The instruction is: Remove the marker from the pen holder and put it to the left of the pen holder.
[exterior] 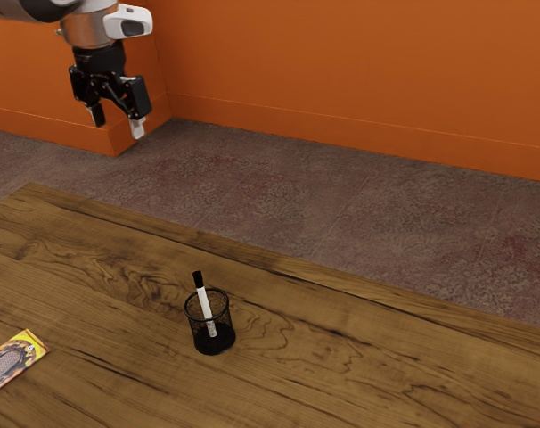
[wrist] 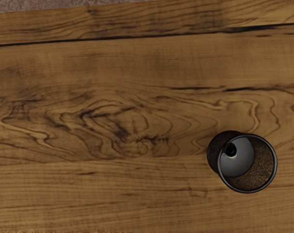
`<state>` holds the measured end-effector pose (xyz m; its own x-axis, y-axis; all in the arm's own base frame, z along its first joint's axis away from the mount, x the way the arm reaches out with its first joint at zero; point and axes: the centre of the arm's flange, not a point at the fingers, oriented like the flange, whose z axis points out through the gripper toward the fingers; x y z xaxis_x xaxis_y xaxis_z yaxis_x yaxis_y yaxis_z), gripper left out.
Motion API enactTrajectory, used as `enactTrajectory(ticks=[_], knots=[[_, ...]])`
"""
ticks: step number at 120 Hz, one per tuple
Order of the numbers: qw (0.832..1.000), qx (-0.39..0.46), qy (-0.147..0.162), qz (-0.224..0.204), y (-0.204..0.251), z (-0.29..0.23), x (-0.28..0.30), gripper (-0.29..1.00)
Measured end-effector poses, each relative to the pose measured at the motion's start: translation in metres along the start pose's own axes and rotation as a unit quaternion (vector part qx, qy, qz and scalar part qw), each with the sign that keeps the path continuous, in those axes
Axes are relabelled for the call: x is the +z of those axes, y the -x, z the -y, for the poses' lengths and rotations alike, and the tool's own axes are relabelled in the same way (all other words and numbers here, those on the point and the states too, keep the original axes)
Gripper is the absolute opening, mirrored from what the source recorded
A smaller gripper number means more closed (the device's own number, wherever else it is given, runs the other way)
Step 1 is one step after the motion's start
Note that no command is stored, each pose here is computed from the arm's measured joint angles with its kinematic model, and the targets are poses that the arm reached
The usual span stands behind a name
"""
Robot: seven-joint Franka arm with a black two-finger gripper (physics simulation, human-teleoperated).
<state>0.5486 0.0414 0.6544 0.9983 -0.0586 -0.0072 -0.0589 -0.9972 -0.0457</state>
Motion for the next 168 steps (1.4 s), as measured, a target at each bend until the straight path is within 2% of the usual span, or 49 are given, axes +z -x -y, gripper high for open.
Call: enactTrajectory(ticks=[33,45,54,64,71,86,97,108,120,143,168], knots=[[1.000,-0.008,0.008,0.003,-0.004,0.021,0.006,0.70],[1.000,0.004,-0.008,-0.009,-0.061,0.019,0.027,0.70],[1.000,0.019,-0.016,0.007,-0.105,0.009,0.081,0.70],[0.999,0.027,-0.016,0.021,-0.133,0.009,0.132,0.70],[0.999,0.025,-0.005,0.031,-0.143,0.017,0.161,0.70],[0.998,0.016,0.048,0.046,-0.159,0.043,0.211,0.70],[0.994,0.007,0.097,0.056,-0.160,0.056,0.236,0.70],[0.986,0.008,0.152,0.062,-0.158,0.047,0.253,0.70],[0.980,0.019,0.183,0.079,-0.134,0.018,0.262,0.70],[0.977,0.051,0.186,0.092,-0.084,-0.034,0.280,0.70],[0.979,0.078,0.164,0.090,-0.062,-0.060,0.304,0.70]])
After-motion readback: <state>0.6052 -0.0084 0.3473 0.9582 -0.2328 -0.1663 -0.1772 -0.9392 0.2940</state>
